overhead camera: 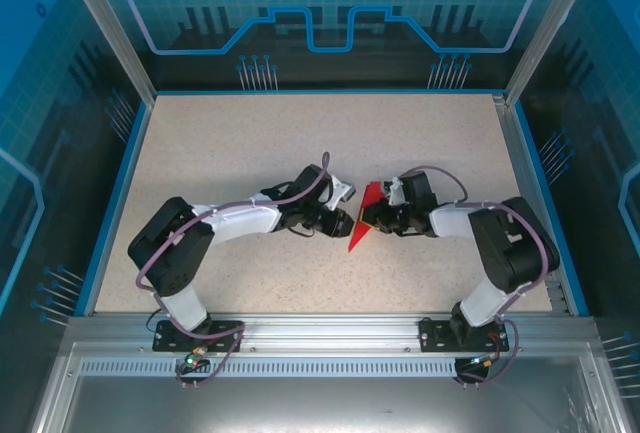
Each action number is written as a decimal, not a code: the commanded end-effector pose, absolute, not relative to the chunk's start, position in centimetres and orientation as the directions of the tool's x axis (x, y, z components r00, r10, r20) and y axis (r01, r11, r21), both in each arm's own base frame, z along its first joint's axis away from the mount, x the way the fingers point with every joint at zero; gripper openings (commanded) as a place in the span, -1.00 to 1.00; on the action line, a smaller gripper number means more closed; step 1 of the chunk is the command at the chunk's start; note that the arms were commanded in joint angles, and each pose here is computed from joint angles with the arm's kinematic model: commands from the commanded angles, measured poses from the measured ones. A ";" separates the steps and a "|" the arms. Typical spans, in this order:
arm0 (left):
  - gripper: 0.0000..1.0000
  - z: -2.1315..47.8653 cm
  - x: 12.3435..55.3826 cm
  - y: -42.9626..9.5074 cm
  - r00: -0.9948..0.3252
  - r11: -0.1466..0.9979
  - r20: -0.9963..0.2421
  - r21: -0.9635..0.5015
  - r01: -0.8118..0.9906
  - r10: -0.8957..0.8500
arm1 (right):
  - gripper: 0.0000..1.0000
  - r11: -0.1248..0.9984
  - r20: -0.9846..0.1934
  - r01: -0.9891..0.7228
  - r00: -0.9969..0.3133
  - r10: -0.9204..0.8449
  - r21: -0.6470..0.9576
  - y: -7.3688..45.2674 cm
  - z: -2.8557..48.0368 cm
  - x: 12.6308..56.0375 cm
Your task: Fold a paper plane with a square sheet of paper (pick it up from the middle)
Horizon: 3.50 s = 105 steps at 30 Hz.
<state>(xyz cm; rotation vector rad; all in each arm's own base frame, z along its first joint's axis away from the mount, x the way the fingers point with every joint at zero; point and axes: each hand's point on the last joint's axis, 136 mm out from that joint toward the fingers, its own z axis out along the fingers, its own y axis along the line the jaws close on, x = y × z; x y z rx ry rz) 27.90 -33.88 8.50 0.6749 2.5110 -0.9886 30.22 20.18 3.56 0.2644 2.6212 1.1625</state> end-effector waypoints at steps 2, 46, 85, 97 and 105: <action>-0.29 7.5 28.9 -33.8 -0.838 0.687 -0.451 -0.504 0.523 0.307 | -0.42 0.701 -0.188 0.080 -0.936 0.297 0.708 17.3 5.4 29.6; -0.76 4.2 31.0 -35.0 -0.835 0.824 -0.419 -0.281 0.493 0.356 | -0.03 0.577 -0.136 0.198 -0.865 0.484 0.793 11.3 6.5 26.3; -0.88 6.4 31.9 -33.2 -0.928 0.731 -0.358 -0.605 0.314 0.103 | 0.38 0.445 -0.018 0.209 -0.892 0.452 0.871 21.2 5.5 30.4; -0.88 6.1 31.8 -33.1 -0.929 0.733 -0.353 -0.603 0.314 0.108 | 0.35 0.393 -0.006 0.188 -0.897 0.442 0.900 22.3 6.2 31.2; -0.88 6.3 32.0 -33.3 -0.935 0.724 -0.342 -0.623 0.298 0.090 | 0.24 0.402 -0.007 0.180 -0.907 0.421 0.898 23.1 6.0 31.0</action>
